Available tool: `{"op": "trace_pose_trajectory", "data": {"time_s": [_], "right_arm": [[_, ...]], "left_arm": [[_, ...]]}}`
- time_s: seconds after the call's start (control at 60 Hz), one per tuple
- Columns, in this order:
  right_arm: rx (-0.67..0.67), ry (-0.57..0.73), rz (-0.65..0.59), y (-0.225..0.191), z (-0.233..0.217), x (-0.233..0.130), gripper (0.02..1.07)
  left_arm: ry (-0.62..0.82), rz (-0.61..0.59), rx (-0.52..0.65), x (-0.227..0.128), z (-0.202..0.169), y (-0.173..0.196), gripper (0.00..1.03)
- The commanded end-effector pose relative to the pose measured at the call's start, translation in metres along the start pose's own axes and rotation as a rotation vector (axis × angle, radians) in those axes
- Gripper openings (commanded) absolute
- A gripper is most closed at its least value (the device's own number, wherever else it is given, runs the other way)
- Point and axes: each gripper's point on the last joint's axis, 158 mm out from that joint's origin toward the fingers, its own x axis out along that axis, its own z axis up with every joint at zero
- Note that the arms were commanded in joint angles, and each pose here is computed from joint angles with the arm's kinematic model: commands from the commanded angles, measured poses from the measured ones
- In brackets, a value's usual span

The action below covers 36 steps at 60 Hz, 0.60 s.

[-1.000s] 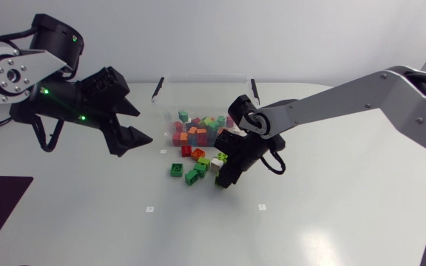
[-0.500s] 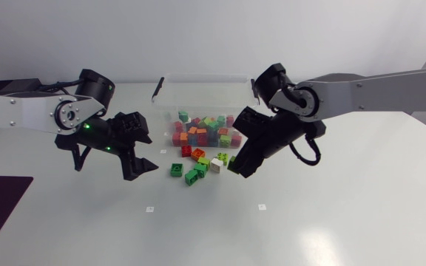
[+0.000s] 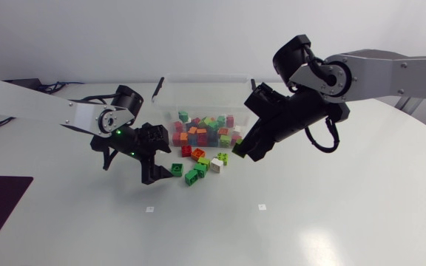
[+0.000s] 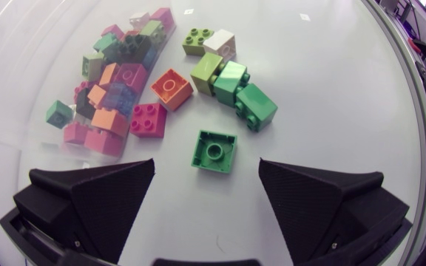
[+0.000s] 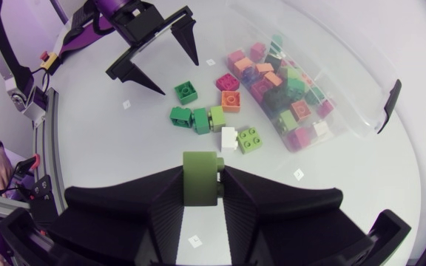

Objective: Place the duplo bricks in the container

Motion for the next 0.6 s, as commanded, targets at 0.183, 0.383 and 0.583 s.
{"op": "trace_pose_trajectory", "data": {"time_s": [0.183,0.383,0.583], "right_arm": [[0.019,-0.126,-0.024,-0.015,0.047,-0.031,0.24],[0.050,-0.203,-0.059,-0.036,0.074,-0.043,0.24],[0.091,-0.256,-0.087,-0.064,0.094,-0.039,0.24]], "left_arm": [[-0.014,-0.064,0.087,0.028,0.010,-0.007,0.97],[-0.013,-0.097,0.104,0.036,0.012,-0.014,0.94],[0.008,-0.138,0.089,0.034,0.010,-0.014,0.58]]}}
